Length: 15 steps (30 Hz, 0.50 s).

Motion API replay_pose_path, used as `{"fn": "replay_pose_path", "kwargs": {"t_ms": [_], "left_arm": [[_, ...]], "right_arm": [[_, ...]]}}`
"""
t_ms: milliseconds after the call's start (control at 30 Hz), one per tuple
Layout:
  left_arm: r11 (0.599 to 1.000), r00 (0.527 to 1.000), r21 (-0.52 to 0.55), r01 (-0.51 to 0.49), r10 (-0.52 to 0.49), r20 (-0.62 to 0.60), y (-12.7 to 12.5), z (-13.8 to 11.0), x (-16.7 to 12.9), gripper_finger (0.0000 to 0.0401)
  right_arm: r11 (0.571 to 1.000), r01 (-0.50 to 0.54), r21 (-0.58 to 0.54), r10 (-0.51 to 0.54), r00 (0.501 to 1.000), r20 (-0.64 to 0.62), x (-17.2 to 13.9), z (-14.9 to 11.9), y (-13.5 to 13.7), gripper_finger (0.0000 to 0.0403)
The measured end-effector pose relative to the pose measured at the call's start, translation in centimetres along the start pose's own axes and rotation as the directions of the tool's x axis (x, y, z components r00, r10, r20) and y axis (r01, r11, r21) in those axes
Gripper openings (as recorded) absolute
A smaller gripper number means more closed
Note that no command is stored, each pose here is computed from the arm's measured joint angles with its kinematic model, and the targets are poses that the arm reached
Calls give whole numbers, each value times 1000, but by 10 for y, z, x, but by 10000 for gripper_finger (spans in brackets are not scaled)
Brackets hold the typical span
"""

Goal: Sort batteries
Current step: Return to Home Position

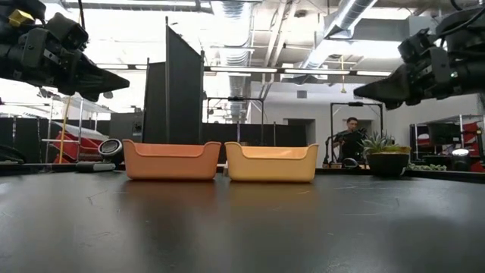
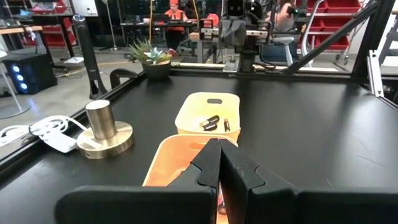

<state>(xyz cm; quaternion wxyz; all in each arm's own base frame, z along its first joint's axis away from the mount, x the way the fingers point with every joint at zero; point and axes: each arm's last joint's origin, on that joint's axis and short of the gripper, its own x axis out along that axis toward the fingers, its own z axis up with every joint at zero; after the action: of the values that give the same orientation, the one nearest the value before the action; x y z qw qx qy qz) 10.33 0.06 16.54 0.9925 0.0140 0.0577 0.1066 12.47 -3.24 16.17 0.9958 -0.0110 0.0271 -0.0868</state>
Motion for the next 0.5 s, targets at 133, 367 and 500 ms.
{"fn": "replay_pose_path", "kwargs": {"t_ms": [133, 367, 500], "left_arm": [[1000, 1000, -1, 0, 0, 6, 0, 0, 0, 0], [1000, 1000, -3, 0, 1, 14, 0, 1, 0, 0], [1000, 1000, 10, -1, 1, 15, 0, 1, 0, 0]], "right_arm": [[999, 2, -37, -2, 1000, 17, -6, 2, 0, 0], [998, 39, -56, -38, 999, 30, -16, 3, -2, 0], [996, 66, -57, -64, 997, 37, -23, 3, -4, 0]]}}
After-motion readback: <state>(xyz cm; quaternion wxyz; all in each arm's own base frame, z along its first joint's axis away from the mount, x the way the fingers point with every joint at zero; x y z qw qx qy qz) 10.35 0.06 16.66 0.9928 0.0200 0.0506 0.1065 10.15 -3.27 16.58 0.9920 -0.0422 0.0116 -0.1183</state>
